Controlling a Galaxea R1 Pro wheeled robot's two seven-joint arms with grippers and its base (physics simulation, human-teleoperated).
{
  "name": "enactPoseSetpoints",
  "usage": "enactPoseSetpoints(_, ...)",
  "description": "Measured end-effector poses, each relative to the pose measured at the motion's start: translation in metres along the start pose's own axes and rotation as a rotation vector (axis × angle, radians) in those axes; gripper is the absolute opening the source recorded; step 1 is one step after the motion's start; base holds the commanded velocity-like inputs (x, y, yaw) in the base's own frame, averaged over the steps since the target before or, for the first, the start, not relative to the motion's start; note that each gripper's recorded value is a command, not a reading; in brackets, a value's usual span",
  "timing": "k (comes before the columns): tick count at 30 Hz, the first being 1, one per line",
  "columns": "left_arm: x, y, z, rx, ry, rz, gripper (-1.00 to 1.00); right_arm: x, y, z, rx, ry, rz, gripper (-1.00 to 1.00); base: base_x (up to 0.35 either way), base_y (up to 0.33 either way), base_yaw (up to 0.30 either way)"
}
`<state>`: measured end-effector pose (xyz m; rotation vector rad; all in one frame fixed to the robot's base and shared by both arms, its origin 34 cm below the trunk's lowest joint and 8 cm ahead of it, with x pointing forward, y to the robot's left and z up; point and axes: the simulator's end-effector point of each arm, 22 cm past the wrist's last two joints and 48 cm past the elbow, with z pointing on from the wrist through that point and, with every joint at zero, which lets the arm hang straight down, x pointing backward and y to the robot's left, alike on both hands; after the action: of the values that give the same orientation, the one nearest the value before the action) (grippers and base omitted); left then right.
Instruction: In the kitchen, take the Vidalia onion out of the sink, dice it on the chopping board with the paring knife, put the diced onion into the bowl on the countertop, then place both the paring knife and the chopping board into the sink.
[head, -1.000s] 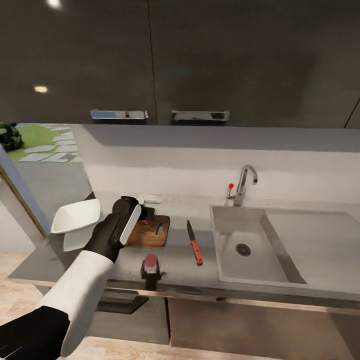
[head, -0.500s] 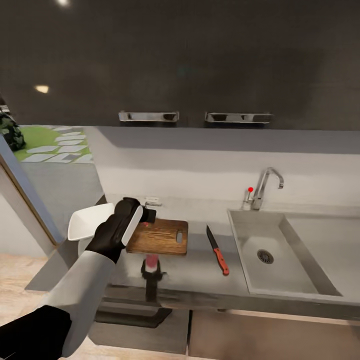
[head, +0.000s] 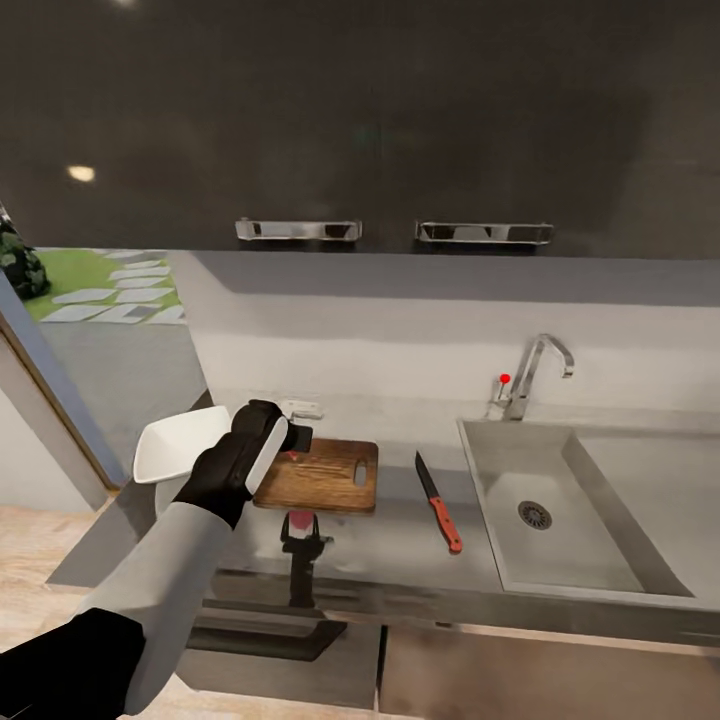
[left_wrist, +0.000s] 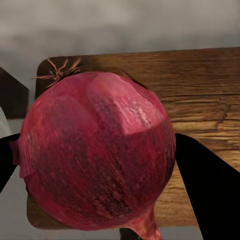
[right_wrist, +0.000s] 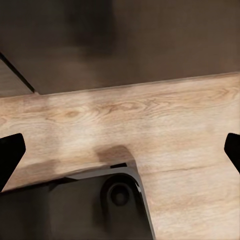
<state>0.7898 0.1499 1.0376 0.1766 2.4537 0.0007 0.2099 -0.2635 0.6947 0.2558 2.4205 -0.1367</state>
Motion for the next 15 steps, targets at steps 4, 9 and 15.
enactPoseSetpoints(4,0.003,0.0,0.003,0.0,0.007,0.001,-1.0,0.001,0.0,-0.001,0.001,0.004,0.0,1.0,0.0,0.0,0.0)
enactPoseSetpoints(9,0.009,-0.007,0.007,-0.001,0.021,0.032,-1.0,0.002,-0.001,-0.001,0.002,0.008,-0.001,1.0,0.0,0.0,0.0)
enactPoseSetpoints(15,0.012,-0.01,0.011,-0.002,0.027,0.049,-1.0,0.004,-0.001,-0.002,0.003,0.013,-0.001,1.0,0.0,0.0,0.0)
